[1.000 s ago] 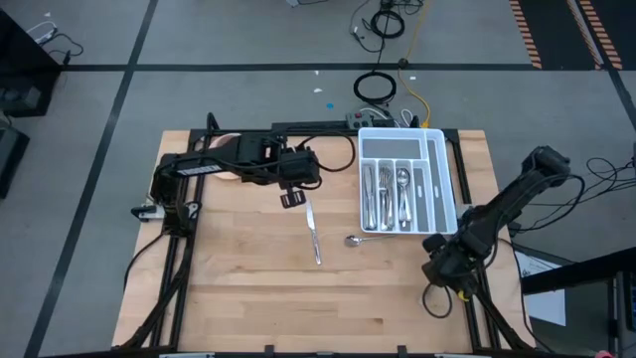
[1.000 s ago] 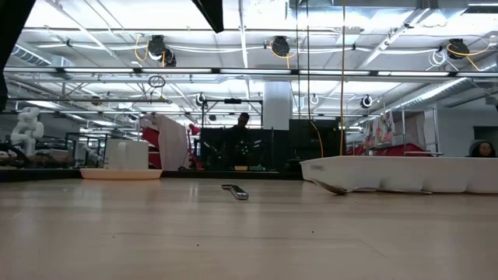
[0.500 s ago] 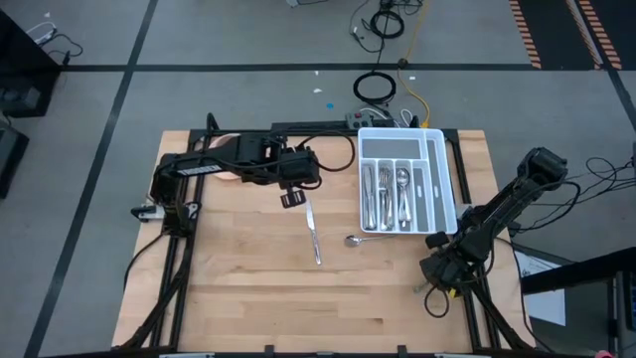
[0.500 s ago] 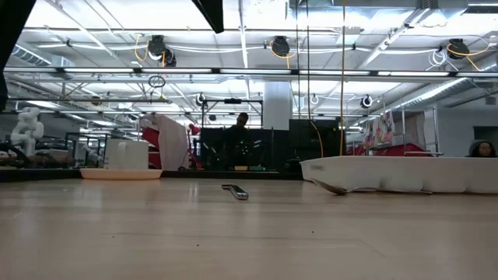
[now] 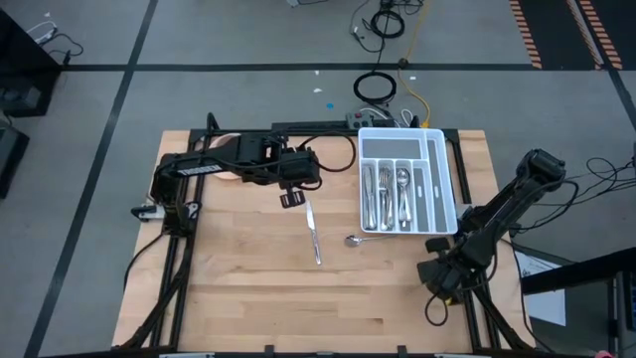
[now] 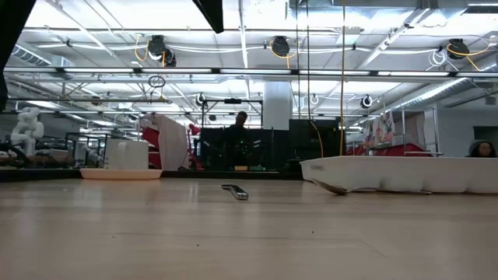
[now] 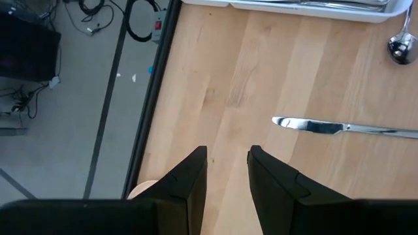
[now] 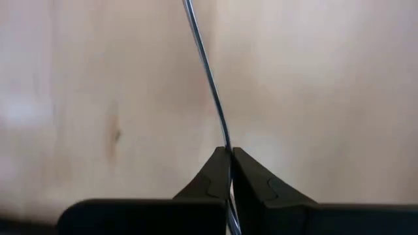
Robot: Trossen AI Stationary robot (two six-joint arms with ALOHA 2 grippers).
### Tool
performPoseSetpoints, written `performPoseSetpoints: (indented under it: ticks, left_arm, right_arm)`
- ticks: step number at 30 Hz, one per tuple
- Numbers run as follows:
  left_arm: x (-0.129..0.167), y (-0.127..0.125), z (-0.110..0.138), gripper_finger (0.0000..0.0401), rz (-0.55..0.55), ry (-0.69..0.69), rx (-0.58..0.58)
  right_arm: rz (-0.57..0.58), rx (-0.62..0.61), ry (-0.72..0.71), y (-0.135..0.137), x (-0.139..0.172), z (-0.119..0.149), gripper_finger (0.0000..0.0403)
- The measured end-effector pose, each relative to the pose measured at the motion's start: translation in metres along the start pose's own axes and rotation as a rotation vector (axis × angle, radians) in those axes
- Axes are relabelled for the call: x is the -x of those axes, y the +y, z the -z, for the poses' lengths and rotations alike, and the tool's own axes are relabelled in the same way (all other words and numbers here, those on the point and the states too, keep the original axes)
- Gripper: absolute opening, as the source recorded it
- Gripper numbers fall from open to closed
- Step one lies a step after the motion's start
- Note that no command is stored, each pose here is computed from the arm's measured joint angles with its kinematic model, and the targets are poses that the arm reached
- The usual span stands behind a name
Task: Sort silverware
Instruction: Put the silver spoon into the white cutlery tray
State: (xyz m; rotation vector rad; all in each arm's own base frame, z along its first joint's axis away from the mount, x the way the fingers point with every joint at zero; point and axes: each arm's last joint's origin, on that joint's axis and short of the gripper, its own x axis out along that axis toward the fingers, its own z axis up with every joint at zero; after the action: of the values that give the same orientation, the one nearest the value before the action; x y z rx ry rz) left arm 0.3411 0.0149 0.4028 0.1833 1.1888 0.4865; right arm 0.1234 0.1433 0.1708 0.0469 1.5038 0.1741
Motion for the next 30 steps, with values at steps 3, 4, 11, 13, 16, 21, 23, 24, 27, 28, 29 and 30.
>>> performPoseSetpoints:
  ticks: [3, 4, 11, 13, 16, 21, 23, 24, 27, 28, 29, 30]
  left_arm:
    - [0.0, 0.0, 0.0, 0.0116, 0.001, 0.0, 0.001]
    - [0.0, 0.0, 0.0, 0.0116, 0.01, 0.001, 0.001]
    - [0.0, -0.002, -0.004, 0.0116, 0.095, -0.029, 0.088]
    - [0.0, -0.003, -0.01, 0.0116, 0.182, -0.07, 0.13]
    - [0.001, -0.005, -0.022, 0.0116, 0.354, -0.163, 0.166]
    - [0.005, -0.003, -0.04, 0.0116, 0.573, -0.32, 0.213]
    - [0.005, -0.001, -0.045, 0.0116, 0.638, -0.359, 0.225]
    - [0.005, 0.0, -0.046, 0.0116, 0.662, -0.368, 0.223]
    - [0.005, 0.002, -0.048, 0.0116, 0.68, -0.391, 0.228]
    - [0.005, 0.003, -0.049, 0.0116, 0.68, -0.395, 0.231]
    - [0.005, 0.004, -0.049, 0.0116, 0.682, -0.398, 0.232]
    - [0.004, 0.005, -0.049, 0.0116, 0.684, -0.399, 0.234]
  right_arm:
    - [0.091, -0.04, -0.103, 0.003, 0.014, -0.008, 0.0]
    - [0.123, -0.054, -0.134, 0.003, 0.018, -0.01, 0.0]
    - [0.426, -0.144, -0.327, -0.004, 0.046, -0.014, 0.0]
    - [0.564, -0.148, -0.395, -0.009, 0.055, -0.016, 0.0]
    - [0.781, -0.096, -0.417, -0.018, 0.066, -0.019, 0.0]
    - [1.089, 0.1, -0.285, -0.033, 0.073, -0.03, 0.0]
    - [1.137, 0.098, -0.259, -0.039, 0.07, -0.035, 0.0]
    - [1.146, 0.105, -0.237, -0.043, 0.068, -0.035, 0.0]
    - [1.151, 0.143, -0.187, -0.047, 0.058, -0.037, 0.0]
    - [1.153, 0.151, -0.173, -0.047, 0.056, -0.038, 0.0]
    - [1.156, 0.155, -0.168, -0.047, 0.055, -0.039, 0.0]
    - [1.162, 0.16, -0.159, -0.046, 0.055, -0.04, 0.0]
